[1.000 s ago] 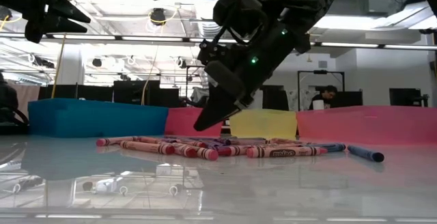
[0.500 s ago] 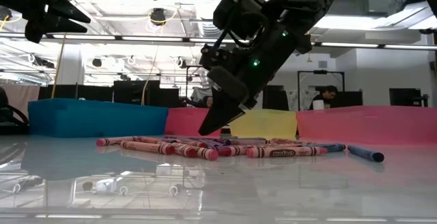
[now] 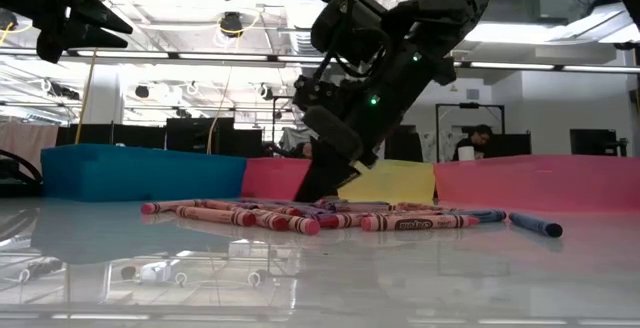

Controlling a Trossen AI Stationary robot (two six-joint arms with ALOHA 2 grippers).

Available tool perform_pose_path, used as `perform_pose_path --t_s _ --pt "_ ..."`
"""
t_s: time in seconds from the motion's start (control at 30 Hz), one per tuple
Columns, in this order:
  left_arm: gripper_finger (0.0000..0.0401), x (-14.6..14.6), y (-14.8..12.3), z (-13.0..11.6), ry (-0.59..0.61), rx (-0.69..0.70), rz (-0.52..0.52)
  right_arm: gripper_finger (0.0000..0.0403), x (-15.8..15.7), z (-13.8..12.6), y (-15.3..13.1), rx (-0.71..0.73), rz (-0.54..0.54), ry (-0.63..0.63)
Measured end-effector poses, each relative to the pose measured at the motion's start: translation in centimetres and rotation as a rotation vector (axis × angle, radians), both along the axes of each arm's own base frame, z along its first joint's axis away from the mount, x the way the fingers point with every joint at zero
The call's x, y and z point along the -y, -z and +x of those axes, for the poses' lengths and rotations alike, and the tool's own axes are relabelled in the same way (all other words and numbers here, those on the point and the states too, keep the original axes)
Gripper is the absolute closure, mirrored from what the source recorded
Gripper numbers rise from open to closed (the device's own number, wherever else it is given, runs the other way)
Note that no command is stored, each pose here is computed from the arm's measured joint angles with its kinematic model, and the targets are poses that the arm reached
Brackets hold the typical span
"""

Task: Sort crayons
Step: Put the violet crayon into the left pink bin

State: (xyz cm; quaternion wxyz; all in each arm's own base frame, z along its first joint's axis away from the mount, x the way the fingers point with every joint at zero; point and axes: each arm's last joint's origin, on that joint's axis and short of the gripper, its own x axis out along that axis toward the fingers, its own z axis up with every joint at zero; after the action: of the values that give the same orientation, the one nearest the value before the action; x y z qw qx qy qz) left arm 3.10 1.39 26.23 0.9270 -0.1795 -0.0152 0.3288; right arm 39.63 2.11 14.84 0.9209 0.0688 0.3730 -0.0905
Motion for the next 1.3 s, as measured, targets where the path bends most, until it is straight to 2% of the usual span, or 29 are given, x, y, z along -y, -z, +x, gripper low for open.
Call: perform_pose_path --t_s 0.27,0.53,0.73,0.97,1.3 --pt "0.0256 0.0 0.0 0.0 0.0 -0.006 0.005 0.0344 -0.6 0.3 0.8 0.008 -0.002 -0.007" --pt "0.0256 0.0 0.0 0.0 -0.001 -0.006 0.004 0.0344 -0.8 0.9 -0.3 0.102 0.0 -0.016" --pt "0.0256 0.0 0.0 0.0 -0.002 -0.005 0.003 0.0344 -2.0 0.8 -0.3 0.109 -0.006 -0.032" --pt "0.0256 0.0 0.0 0.0 -0.003 -0.004 0.002 0.0344 -3.1 0.3 0.1 0.053 0.043 -0.01" --pt "0.0256 0.0 0.0 0.0 -0.002 0.001 -0.004 0.0344 -2.4 0.1 0.4 0.014 0.037 0.017"
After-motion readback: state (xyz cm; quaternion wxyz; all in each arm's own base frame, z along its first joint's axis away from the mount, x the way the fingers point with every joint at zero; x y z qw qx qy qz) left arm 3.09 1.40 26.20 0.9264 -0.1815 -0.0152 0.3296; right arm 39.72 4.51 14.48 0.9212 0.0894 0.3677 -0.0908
